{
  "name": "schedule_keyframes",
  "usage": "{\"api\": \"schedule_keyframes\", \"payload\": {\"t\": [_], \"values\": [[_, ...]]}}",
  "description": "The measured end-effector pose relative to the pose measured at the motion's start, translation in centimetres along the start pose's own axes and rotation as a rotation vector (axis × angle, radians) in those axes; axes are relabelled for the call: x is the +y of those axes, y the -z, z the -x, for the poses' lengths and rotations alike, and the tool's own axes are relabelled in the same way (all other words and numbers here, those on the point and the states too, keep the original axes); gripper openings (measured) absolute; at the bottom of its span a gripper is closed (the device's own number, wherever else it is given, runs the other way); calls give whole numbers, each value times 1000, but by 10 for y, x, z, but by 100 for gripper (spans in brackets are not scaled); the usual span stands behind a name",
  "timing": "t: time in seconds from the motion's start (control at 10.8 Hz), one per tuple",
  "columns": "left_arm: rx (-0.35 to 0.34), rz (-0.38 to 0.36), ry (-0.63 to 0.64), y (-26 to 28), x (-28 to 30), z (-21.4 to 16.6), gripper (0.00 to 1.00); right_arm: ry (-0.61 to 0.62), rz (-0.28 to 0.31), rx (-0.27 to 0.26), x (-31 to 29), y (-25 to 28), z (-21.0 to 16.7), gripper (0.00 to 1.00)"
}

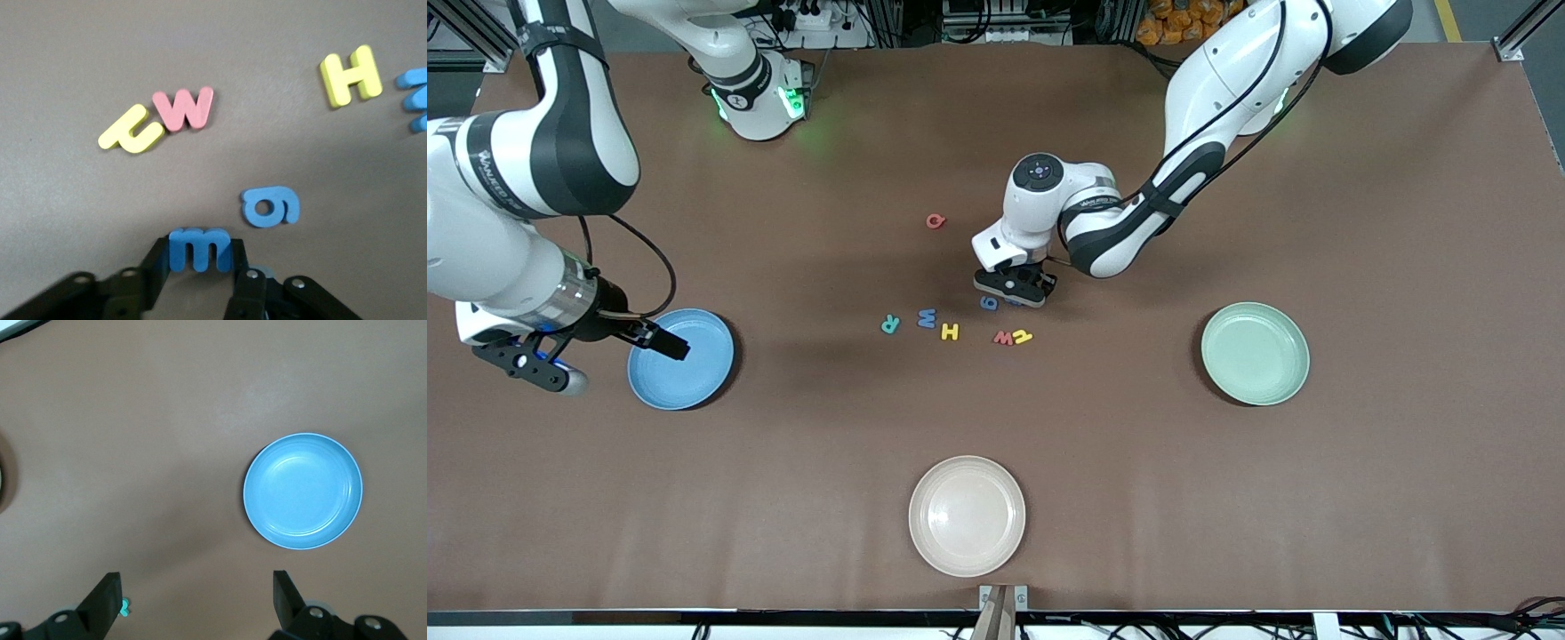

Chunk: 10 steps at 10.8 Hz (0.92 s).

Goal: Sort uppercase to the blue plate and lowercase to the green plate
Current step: 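Carry the m to the green plate while the right gripper reaches the letters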

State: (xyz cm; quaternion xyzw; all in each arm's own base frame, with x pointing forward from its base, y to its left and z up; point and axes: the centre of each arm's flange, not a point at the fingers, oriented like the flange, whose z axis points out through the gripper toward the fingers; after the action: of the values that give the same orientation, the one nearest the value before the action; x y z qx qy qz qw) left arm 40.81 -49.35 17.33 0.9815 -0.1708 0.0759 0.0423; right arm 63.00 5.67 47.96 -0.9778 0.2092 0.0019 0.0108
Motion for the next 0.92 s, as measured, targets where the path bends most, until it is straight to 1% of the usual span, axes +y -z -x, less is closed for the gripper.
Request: {"api": "schedule_keyframes", "payload": {"t": [0.37,0.55,0.74,0.92], "values": [[0,0,-3,0,0,0,41,0,-1,2,-1,0,0,100],[1,0,-16,0,-1,-2,41,-21,-4,4,-8,-4,2,100],[10,-13,-34,-1,-22,-16,41,-49,-6,5,-27,-17,7,100],[7,-40,-30,-2,-58,-35,41,-72,3,-10,-53,-41,16,100]]}}
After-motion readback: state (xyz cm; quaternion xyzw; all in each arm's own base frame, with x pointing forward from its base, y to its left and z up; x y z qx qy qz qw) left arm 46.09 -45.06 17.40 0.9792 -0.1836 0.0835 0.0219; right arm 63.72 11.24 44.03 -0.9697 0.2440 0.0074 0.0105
